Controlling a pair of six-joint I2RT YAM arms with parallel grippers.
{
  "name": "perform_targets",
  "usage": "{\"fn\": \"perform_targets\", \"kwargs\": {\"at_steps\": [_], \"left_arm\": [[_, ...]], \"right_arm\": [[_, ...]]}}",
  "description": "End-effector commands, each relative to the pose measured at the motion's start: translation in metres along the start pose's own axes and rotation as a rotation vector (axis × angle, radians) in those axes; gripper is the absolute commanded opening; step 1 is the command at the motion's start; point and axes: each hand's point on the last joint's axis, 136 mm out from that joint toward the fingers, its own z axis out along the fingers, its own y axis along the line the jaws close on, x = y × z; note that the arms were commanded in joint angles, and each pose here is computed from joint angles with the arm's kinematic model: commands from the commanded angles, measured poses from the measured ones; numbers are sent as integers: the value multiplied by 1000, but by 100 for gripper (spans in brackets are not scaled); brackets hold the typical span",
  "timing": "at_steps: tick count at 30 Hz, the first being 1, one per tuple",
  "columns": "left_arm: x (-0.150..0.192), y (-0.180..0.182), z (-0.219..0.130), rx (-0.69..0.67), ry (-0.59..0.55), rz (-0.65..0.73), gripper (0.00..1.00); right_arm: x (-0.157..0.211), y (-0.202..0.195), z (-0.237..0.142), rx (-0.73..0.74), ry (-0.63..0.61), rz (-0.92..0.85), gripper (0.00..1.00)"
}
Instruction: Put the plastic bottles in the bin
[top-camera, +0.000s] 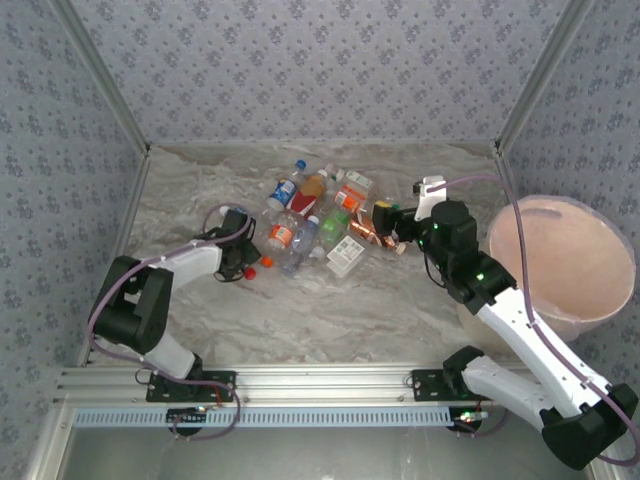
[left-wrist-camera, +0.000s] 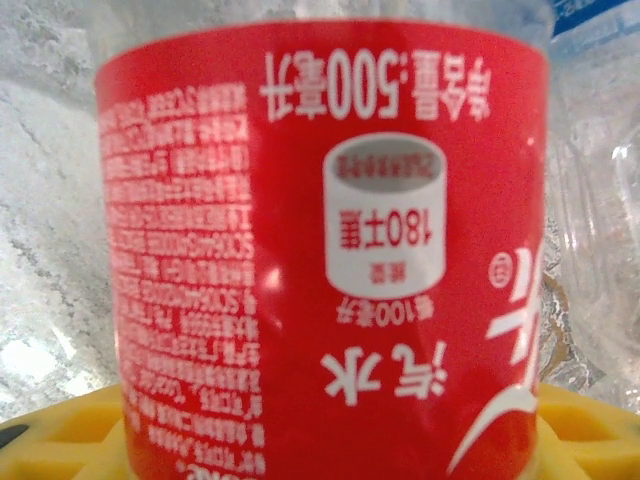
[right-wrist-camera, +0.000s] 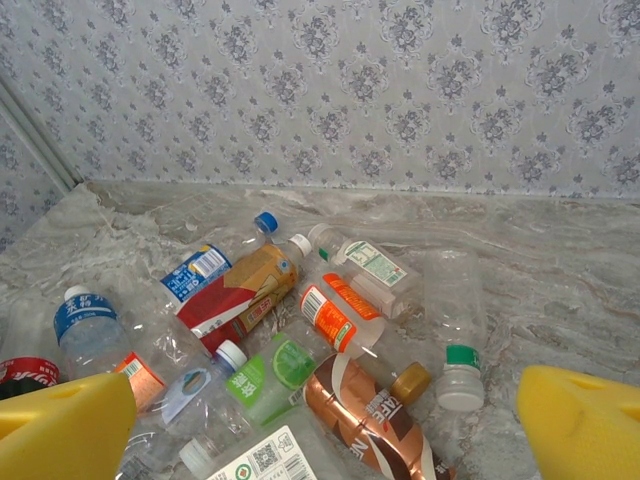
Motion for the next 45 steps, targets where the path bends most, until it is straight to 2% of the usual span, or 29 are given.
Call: {"fn": "perform_targets", "kwargs": {"at_steps": [1,7,10,13,21,25,28,34,44,45], "left_arm": [[-13,-3,-11,24,-74,47,58],[-32,1,-53,63,-188,152,55],[-43,-9,-86,144,-254,234,55],[-44,-38,-122,319,-277,342,55],[1,-141,-211,936,-136,588,55],[31,-173,-249,1170,-65,714,57],[57,-188,-271,1279,-8,828,57],[93,-211,-291,1419,86,945,56],[119,-227,-291,1480,150,1010,55],[119,-228,-291,1479,147,1012,55]], "right_arm": [[-3,4,4,-8,-20,8,100],[4,4,16,-9,-31,102,100],[8,11,20,-55,-40,187,100],[5,23,24,-141,-65,240,100],[-6,67,26,-423,-40,282,100],[-16,85,23,-528,-14,315,100],[-25,91,25,-551,2,338,100],[-46,110,25,-680,4,350,100],[-67,83,47,-640,-1,540,100],[-67,82,48,-637,5,543,96]]}}
